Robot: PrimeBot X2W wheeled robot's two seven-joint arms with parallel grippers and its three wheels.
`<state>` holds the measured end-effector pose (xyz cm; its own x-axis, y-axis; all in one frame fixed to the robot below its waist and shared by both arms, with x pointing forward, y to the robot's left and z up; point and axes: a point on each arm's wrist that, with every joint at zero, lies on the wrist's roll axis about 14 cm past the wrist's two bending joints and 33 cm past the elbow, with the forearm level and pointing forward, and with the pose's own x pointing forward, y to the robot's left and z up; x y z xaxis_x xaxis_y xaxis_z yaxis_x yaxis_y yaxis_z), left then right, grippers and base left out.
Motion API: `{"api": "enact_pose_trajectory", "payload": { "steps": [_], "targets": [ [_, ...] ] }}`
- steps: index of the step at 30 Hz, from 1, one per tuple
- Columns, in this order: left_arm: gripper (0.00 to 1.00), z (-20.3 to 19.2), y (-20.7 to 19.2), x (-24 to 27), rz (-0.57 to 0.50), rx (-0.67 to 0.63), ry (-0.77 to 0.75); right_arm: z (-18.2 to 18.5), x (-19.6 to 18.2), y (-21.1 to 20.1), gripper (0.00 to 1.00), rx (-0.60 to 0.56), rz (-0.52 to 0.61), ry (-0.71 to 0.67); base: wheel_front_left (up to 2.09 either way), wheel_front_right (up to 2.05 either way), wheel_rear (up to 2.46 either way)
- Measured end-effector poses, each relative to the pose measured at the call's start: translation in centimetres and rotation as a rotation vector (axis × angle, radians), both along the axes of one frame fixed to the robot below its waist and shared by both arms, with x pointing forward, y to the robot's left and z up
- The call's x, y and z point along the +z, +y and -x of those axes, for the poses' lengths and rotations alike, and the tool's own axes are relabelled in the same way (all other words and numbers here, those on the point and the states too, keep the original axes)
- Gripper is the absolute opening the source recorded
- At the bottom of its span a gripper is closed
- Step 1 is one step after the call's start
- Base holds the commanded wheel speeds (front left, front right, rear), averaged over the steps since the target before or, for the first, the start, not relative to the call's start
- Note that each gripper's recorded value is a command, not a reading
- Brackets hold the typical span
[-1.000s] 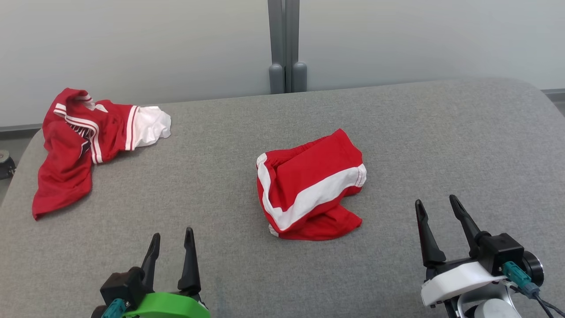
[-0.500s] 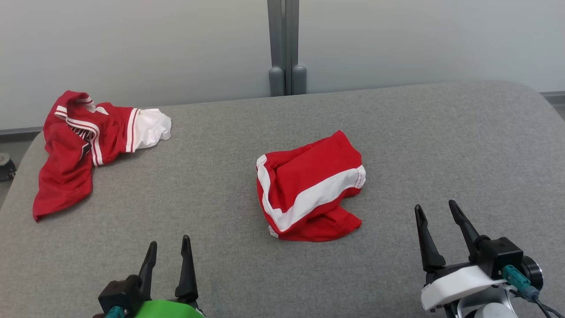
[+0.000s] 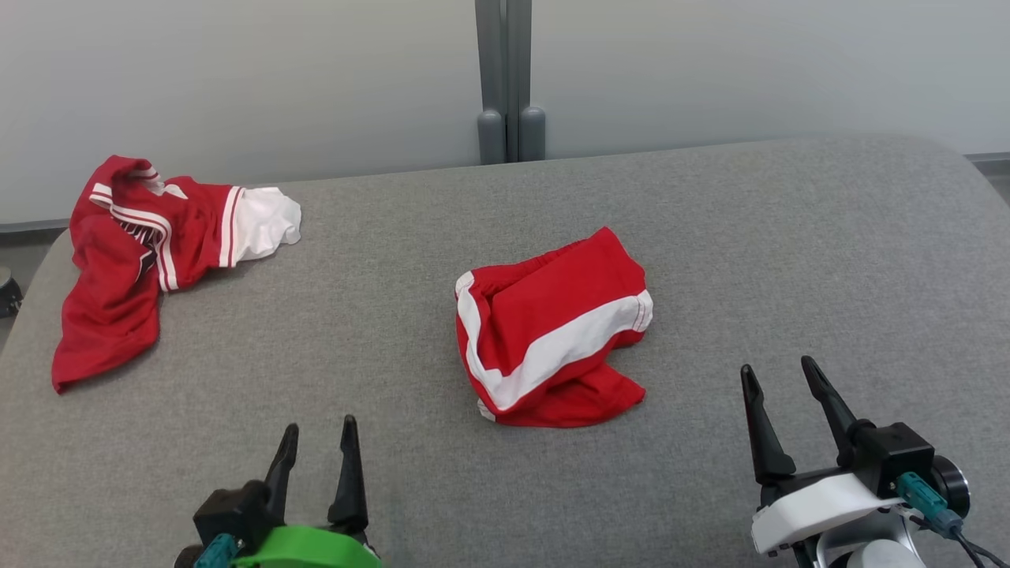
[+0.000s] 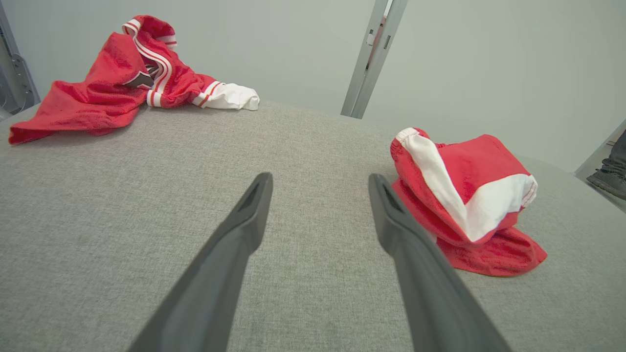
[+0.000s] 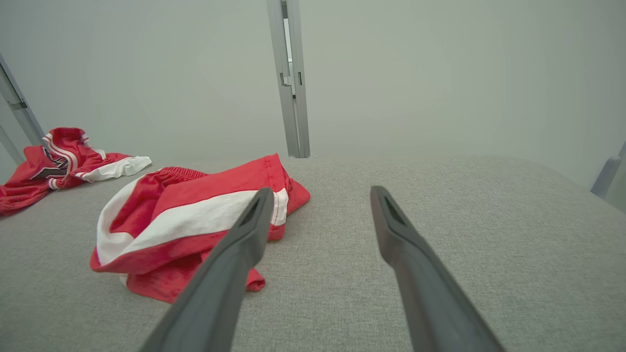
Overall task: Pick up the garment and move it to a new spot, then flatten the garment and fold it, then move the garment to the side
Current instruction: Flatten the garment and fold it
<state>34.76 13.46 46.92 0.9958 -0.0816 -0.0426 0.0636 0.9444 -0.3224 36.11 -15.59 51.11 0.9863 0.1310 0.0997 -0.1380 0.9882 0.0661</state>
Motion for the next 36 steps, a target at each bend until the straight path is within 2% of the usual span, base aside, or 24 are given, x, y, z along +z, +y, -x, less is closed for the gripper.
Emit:
{"api": "enact_pose_trajectory", "payload": {
  "steps": [5, 11, 19, 25, 26, 27, 28, 36],
  "targets": [
    [1.0, -2.8, -2.7, 2.2, -0.021, -0.1, -0.055, -0.1, -0.2, 0.2, 1.0, 0.006, 0.0, 0.005, 0.0, 0.0, 0.0],
    [1.0, -5.7, -7.7, 3.2, -0.031, -0.263, -0.024, -0.1, -0.4, -0.1, 1.0, -0.003, 0.004, 0.013, 0.0, 0.0, 0.0],
    [1.0, -8.6, -11.7, 0.6, -0.039, -0.373, 0.16, -0.3, -0.6, -1.5, 1.0, -0.047, 0.008, 0.022, 0.0, 0.0, 0.0],
    [1.0, -10.5, -12.3, -1.8, -0.045, -0.369, 0.263, -0.6, -1.2, -2.5, 1.0, -0.077, 0.011, 0.042, 0.0, 0.0, 0.0],
    [0.75, -10.7, -12.3, -2.3, -0.042, -0.367, 0.28, -0.6, -1.4, -2.7, 1.0, -0.082, 0.01, 0.047, 0.0, 0.0, 0.0],
    [0.45, -10.9, -12.3, -2.7, -0.042, -0.366, 0.294, -0.6, -1.6, -2.8, 1.0, -0.086, 0.011, 0.054, 0.0, 0.0, 0.0],
    [0.0, -11.1, -12.3, -3.1, -0.044, -0.363, 0.303, -0.6, -1.7, -3.0, 1.0, -0.09, 0.012, 0.058, 0.0, 0.0, 0.0],
    [0.0, -12.0, -11.2, -3.7, -0.016, -0.308, 0.289, -1.2, -2.2, -3.0, 1.0, -0.09, 0.011, 0.073, 0.0, 0.0, 0.0]
  ]
}}
